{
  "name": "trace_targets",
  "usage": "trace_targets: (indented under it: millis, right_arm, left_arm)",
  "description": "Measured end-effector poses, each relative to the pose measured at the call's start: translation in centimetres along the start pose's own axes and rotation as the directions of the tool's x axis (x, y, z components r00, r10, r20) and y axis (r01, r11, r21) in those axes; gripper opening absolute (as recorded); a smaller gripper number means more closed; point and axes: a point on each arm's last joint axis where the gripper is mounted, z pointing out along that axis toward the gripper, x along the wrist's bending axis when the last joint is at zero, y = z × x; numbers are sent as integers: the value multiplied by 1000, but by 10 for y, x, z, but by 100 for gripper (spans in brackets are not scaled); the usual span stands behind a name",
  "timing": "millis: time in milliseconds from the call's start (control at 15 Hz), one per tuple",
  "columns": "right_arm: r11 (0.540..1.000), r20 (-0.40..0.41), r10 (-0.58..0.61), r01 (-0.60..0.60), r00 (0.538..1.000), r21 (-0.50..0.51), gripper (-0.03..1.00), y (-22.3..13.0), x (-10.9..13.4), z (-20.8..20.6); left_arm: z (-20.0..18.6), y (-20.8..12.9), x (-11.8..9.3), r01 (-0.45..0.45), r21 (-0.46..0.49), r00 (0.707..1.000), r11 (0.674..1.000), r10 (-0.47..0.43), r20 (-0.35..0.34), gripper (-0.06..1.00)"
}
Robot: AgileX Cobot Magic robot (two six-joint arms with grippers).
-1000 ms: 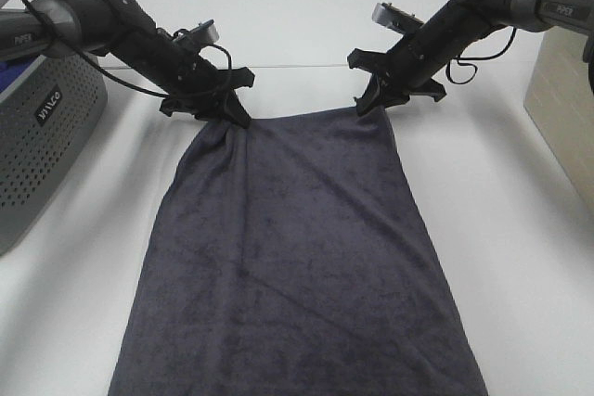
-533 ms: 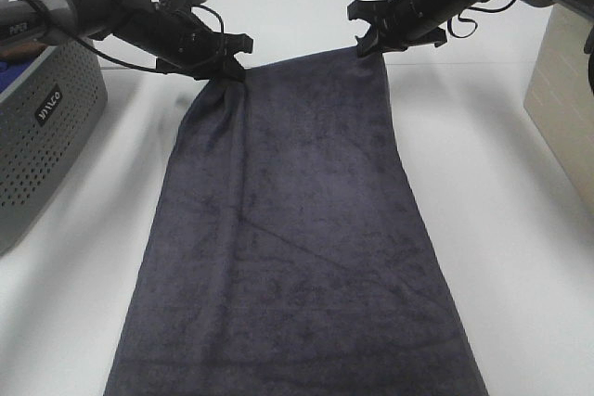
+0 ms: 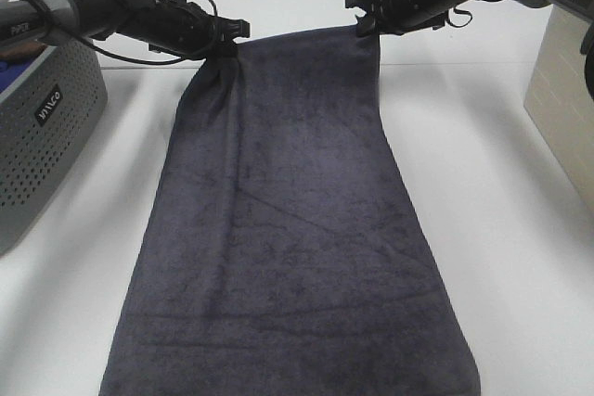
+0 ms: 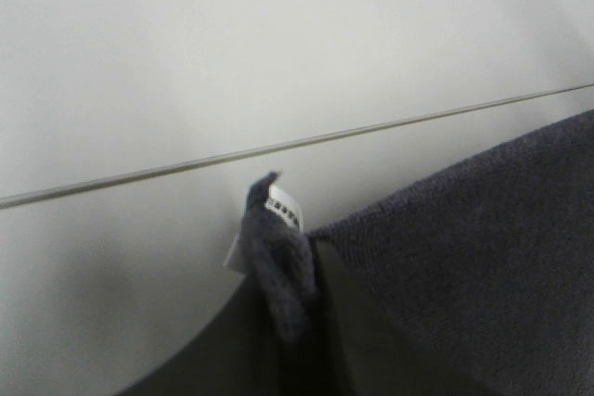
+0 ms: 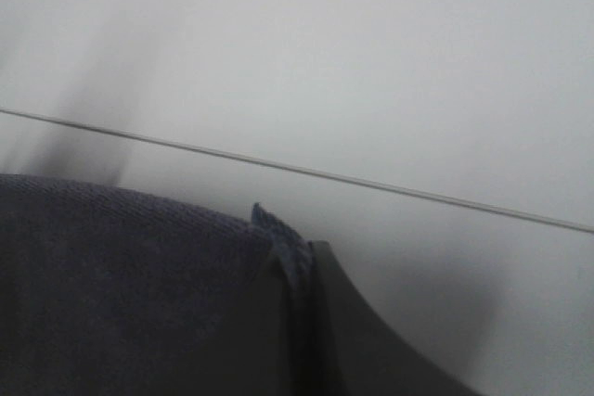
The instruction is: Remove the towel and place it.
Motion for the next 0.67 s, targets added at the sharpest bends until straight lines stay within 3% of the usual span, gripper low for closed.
trace_targets:
  millis: [667]
  right_arm:
    - [998,26,0,2,1000,-61,1,5,-2,1]
  left_arm:
    - [12,-4,-4,-204,-78,978,976,200,-60,5]
